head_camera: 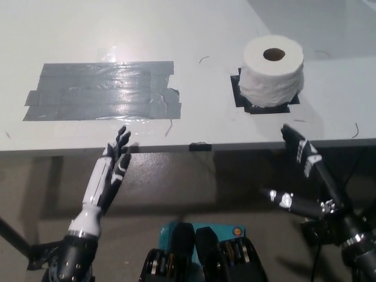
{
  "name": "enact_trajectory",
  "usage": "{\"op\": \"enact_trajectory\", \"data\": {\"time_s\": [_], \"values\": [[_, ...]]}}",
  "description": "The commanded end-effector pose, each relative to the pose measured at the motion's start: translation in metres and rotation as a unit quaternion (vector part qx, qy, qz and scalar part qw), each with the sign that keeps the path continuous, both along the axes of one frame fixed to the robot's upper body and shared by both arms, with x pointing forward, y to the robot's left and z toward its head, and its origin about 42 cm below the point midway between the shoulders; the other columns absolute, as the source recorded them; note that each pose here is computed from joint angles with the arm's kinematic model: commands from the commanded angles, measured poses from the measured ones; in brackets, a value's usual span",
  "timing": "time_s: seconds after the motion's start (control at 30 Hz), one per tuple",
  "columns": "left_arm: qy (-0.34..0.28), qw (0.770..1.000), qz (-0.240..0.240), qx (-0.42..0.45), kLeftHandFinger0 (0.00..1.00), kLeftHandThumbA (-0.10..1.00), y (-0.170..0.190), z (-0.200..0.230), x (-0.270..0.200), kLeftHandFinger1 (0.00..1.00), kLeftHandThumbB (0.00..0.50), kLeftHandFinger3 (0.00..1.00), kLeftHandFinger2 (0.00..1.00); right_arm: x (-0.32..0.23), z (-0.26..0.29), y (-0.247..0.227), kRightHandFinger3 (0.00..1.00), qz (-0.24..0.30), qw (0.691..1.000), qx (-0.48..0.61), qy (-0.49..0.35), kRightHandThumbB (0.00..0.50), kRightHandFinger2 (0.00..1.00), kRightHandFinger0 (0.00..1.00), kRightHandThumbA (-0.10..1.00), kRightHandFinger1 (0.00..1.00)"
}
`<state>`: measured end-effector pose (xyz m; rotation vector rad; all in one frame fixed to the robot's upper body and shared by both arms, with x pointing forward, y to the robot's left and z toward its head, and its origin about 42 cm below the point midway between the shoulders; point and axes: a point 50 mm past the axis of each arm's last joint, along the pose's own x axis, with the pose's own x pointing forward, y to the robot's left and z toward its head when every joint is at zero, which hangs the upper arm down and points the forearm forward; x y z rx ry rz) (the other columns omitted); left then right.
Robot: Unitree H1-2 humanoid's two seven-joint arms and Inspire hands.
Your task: A person hands over a roll of toilet paper to the robot , and the robot inserts its right thumb into the hole in the centre to grab the roll, and then places it on the balck area on the desk.
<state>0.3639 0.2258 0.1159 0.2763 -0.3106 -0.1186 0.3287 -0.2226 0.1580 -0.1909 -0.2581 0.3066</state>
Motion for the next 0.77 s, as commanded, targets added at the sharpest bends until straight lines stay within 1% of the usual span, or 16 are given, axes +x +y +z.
{"op": "enact_trajectory", "data": {"time_s": [0.0,0.03,0.1,0.17,0.3,0.5,0.6,0.7,0.73], "values": [[-0.018,1.0,-0.012,0.0,1.0,0.92,-0.002,0.0,-0.012,1.0,0.147,1.0,1.0,-0.006,-0.013,-0.009,1.0,-0.035,0.999,0.016,-0.03,0.229,1.0,1.0,0.91,1.0],[-0.014,1.0,-0.013,0.001,1.0,0.92,-0.003,-0.003,-0.014,1.0,0.146,1.0,1.0,-0.008,-0.017,-0.01,1.0,-0.037,0.999,0.015,-0.026,0.236,1.0,1.0,0.91,1.0],[-0.007,1.0,-0.011,0.007,1.0,0.94,-0.002,-0.009,-0.02,1.0,0.148,1.0,1.0,-0.013,-0.024,-0.011,1.0,-0.037,0.999,0.016,-0.017,0.221,1.0,1.0,0.88,1.0],[-0.005,1.0,-0.011,0.009,1.0,0.94,-0.001,-0.013,-0.025,1.0,0.14,1.0,1.0,-0.017,-0.028,-0.01,1.0,-0.04,0.999,0.011,-0.012,0.216,1.0,1.0,0.87,1.0],[0.005,1.0,-0.006,0.013,1.0,0.94,0.002,-0.022,-0.035,1.0,0.157,1.0,1.0,-0.025,-0.038,-0.007,1.0,-0.037,0.999,0.015,0.005,0.228,1.0,1.0,0.86,1.0],[0.013,1.0,-0.003,0.015,1.0,0.93,0.006,-0.029,-0.045,1.0,0.145,1.0,1.0,-0.031,-0.046,-0.002,1.0,-0.034,0.999,0.018,0.017,0.243,1.0,1.0,0.87,1.0],[0.018,1.0,-0.001,0.014,1.0,0.94,0.007,-0.03,-0.047,1.0,0.161,1.0,1.0,-0.033,-0.05,-0.001,1.0,-0.03,0.999,0.019,0.023,0.249,1.0,1.0,0.87,1.0],[0.021,1.0,-0.002,0.014,1.0,0.94,0.008,-0.032,-0.048,1.0,0.165,1.0,1.0,-0.035,-0.052,-0.001,1.0,-0.026,0.999,0.023,0.027,0.226,1.0,1.0,0.87,1.0],[0.021,1.0,-0.002,0.014,1.0,0.94,0.008,-0.032,-0.048,1.0,0.165,1.0,1.0,-0.035,-0.052,-0.001,1.0,-0.026,0.999,0.023,0.027,0.226,1.0,1.0,0.87,1.0]]}}
